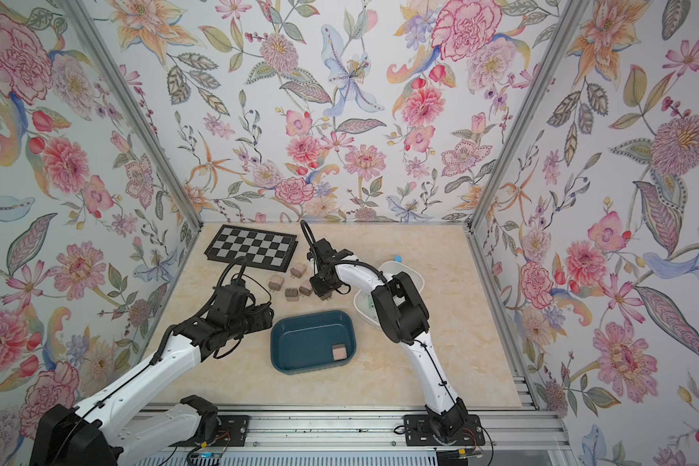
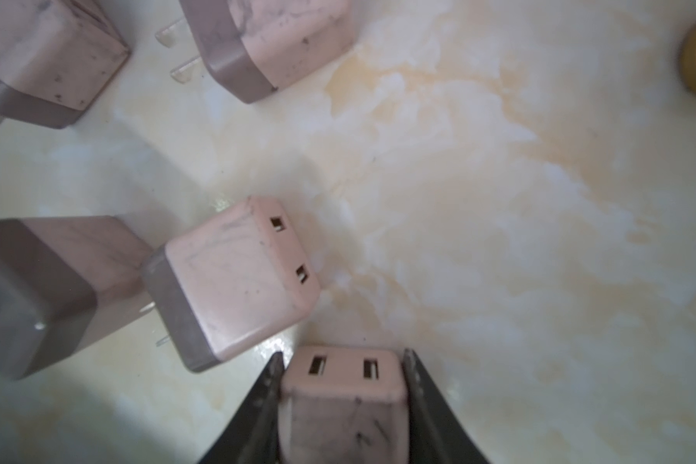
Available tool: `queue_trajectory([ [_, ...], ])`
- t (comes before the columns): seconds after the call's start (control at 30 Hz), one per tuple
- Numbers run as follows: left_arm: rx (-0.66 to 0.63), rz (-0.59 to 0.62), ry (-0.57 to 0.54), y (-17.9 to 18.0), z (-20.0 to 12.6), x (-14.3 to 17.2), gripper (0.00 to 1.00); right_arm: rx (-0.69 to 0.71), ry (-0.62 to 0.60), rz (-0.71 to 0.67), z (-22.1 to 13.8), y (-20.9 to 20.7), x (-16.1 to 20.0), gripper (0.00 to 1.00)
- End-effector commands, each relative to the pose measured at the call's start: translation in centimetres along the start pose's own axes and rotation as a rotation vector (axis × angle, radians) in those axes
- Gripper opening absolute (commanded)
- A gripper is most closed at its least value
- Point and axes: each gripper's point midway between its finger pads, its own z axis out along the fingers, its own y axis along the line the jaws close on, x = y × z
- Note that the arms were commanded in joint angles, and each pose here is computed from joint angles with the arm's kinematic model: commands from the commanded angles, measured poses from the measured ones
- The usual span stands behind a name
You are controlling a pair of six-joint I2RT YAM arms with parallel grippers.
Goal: Place the plugs by color into the storage box
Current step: Pick up the plug from the center of the board, then move the storage box to the center of the board, then place the plug in the storage box.
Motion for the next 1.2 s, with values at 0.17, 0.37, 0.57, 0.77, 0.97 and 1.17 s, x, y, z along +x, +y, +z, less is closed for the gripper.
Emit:
queue_trajectory([
  [0.17,-0.001,-0.019,-0.063,-0.4,0.0,-2.2,0.82,0.023,-0.133,-0.007,-10.0,0.9,-1.6,0.33],
  [0.37,-0.001,-0.017,-0.068,-0.6,0.3,-2.5,0.82,0.005,-0.106,-0.031,-11.7,3.9,1.7,0.33],
  [0.57,0.007,-0.025,-0.082,-0.6,-0.1,-2.7,0.82,-0.016,-0.016,-0.078,-9.8,8.0,6.0,0.33],
  [0.77,0.008,-0.026,-0.070,-0.6,-0.1,-2.4,0.96,-0.007,0.020,-0.095,-6.4,9.4,7.7,0.33],
  [0.97,0.007,-0.031,-0.080,-0.4,-0.7,-2.4,0.99,-0.027,0.049,-0.076,-3.6,9.8,8.4,0.33],
  [1.17,0.003,-0.031,-0.072,-0.2,-0.5,-2.0,0.99,-0.012,0.070,-0.076,-3.3,9.4,9.5,0.76],
])
